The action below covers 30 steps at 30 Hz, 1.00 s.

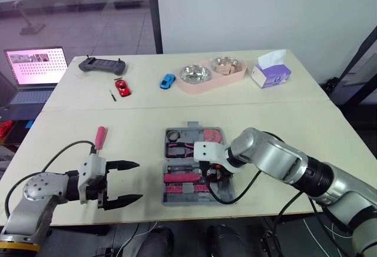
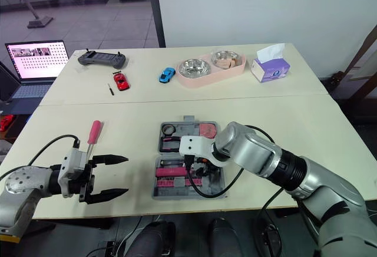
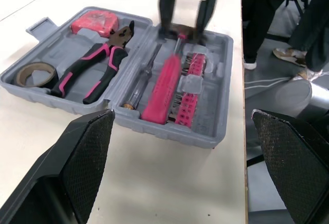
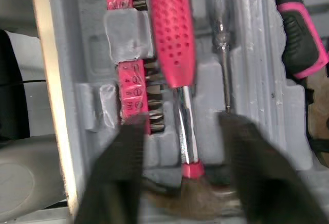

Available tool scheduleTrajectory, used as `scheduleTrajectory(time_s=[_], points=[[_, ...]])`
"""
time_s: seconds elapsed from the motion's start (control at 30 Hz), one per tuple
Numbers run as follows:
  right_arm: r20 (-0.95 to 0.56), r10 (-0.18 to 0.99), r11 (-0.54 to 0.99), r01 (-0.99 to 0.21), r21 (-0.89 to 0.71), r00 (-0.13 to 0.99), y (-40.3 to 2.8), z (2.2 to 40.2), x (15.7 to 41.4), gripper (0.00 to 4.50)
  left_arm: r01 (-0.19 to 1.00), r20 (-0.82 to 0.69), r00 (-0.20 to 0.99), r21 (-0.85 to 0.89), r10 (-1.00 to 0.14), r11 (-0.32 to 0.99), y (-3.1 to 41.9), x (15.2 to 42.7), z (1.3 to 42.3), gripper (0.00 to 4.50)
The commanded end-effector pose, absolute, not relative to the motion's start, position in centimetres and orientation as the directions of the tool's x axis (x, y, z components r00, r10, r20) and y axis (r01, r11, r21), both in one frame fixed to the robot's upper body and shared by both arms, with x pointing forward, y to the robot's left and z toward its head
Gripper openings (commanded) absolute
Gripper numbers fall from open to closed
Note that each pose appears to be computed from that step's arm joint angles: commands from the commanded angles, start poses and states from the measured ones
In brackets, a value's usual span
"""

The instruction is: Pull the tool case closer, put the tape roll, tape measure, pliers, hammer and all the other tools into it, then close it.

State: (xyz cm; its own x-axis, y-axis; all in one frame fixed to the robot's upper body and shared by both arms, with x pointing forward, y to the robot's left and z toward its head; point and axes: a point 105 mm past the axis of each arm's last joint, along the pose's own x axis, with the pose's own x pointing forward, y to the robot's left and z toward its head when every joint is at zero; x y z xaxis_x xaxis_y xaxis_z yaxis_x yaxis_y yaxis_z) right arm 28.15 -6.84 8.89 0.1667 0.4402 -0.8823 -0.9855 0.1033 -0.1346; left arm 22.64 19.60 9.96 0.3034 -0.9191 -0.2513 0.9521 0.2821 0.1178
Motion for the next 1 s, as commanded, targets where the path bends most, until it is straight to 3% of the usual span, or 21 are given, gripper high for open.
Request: scheduleTrajectory(time_s=[0.03, 0.23, 0.43, 0.53, 0.67, 0.7, 1.0], points=[[-0.862, 0.466, 0.112, -0.98, -0.164, 0.197, -6.5, 9.7, 28.6, 3.22, 0.947, -0.229, 0.311, 0.153, -0.922, 0.281, 19.5, 22.8, 11.0, 4.5], [-0.848, 0.487, 0.126, -0.978, -0.168, 0.209, -6.5, 10.3, 28.6, 3.22, 0.947, -0.227, 0.311, 0.152, -0.923, 0.282, 19.4, 22.9, 11.1, 4.5], [-0.766, 0.592, 0.166, -0.968, -0.191, 0.252, -6.0, 11.8, 28.4, 3.22, 0.947, -0.227, 0.313, 0.153, -0.922, 0.284, 19.3, 23.0, 11.1, 4.5], [-0.688, 0.68, 0.164, -0.967, -0.193, 0.253, -5.0, 12.1, 27.4, 2.42, 0.947, -0.229, 0.313, 0.152, -0.922, 0.284, 19.3, 23.0, 11.2, 4.5], [-0.6, 0.756, 0.178, -0.964, -0.197, 0.262, -4.1, 11.1, 26.9, 0.36, 0.948, -0.229, 0.311, 0.148, -0.922, 0.283, 19.3, 23.0, 11.1, 4.5], [-0.581, 0.768, 0.189, -0.962, -0.195, 0.269, -3.9, 10.9, 27.0, 0.05, 0.948, -0.228, 0.311, 0.147, -0.923, 0.283, 19.3, 23.0, 11.1, 4.5], [-0.551, 0.771, 0.252, -0.948, -0.194, 0.318, -4.0, 8.1, 27.6, 0.05, 0.946, -0.228, 0.315, 0.152, -0.921, 0.286, 19.5, 23.2, 11.2, 4.5]])
